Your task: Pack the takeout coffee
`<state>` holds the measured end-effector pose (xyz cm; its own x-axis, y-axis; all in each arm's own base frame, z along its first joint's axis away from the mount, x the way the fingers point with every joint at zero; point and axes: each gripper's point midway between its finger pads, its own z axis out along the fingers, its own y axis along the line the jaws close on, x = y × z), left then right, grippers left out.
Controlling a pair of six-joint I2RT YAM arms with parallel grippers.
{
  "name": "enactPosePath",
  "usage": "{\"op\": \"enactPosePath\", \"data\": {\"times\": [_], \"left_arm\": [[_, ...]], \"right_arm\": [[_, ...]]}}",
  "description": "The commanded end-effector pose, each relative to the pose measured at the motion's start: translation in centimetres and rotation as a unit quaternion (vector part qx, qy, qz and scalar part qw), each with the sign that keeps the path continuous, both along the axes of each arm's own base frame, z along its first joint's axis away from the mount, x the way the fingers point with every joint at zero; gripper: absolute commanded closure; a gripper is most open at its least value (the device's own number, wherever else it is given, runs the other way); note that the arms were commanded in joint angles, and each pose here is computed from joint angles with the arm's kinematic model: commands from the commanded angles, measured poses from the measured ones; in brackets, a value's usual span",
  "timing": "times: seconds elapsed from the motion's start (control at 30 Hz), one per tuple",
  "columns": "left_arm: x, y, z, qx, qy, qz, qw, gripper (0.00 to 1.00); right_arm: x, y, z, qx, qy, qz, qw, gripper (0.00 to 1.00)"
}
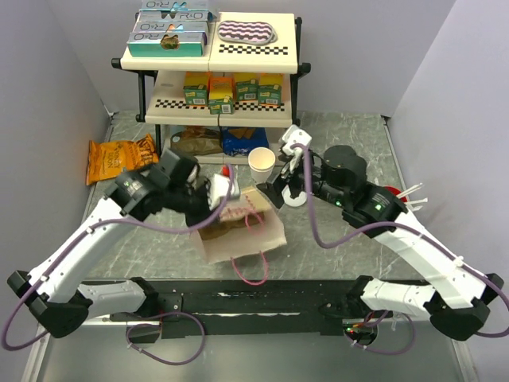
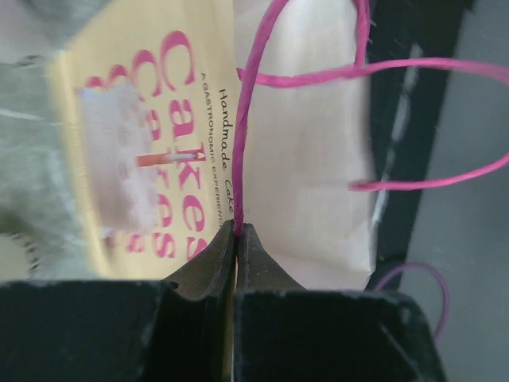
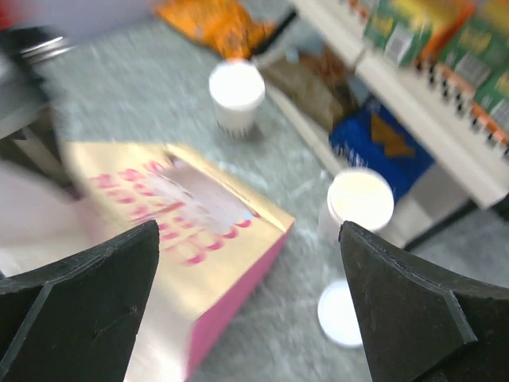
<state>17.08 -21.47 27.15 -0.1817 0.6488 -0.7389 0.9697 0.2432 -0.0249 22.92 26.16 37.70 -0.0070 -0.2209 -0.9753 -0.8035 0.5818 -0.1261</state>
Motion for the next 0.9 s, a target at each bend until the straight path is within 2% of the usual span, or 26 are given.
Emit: {"op": "enactPosePath", "data": {"times": [0.0,0.23,0.37,0.5,0.67,0.73,0.87], "left_arm": [[-1.5,0.0,-0.8,0.01,-0.016,-0.013,1.0,0.99],[-1.3,0.1,0.9,0.011,-0.041,-0.015,0.999,0.99],[-0.8,0.5,2.3,0.011,-0.044,0.012,0.999,0.99],[-1.7,1.0,2.0,0.016,-0.009,0.008,1.0,0.99],[-2.0,1.0,0.8,-0.012,0.058,0.016,0.998,0.99],[-1.0,1.8,0.0,-0.016,0.064,0.044,0.997,0.99],[3.1,3.8,0.8,-0.039,0.017,0.122,0.992,0.99]], "right_arm": [[0.9,-0.9,-0.1,-0.006,-0.017,-0.02,1.0,0.0],[1.7,-1.7,0.1,-0.006,-0.025,-0.037,0.999,0.0],[2.0,-2.8,0.4,-0.015,-0.017,-0.046,0.999,0.0],[1.8,-3.1,0.0,-0.028,0.007,-0.022,0.999,0.0],[2.6,-3.7,0.0,-0.06,0.011,-0.005,0.998,0.0],[2.7,-3.8,0.8,-0.054,0.01,0.006,0.998,0.0],[3.1,-3.3,1.3,-0.049,0.014,0.019,0.999,0.0]]}}
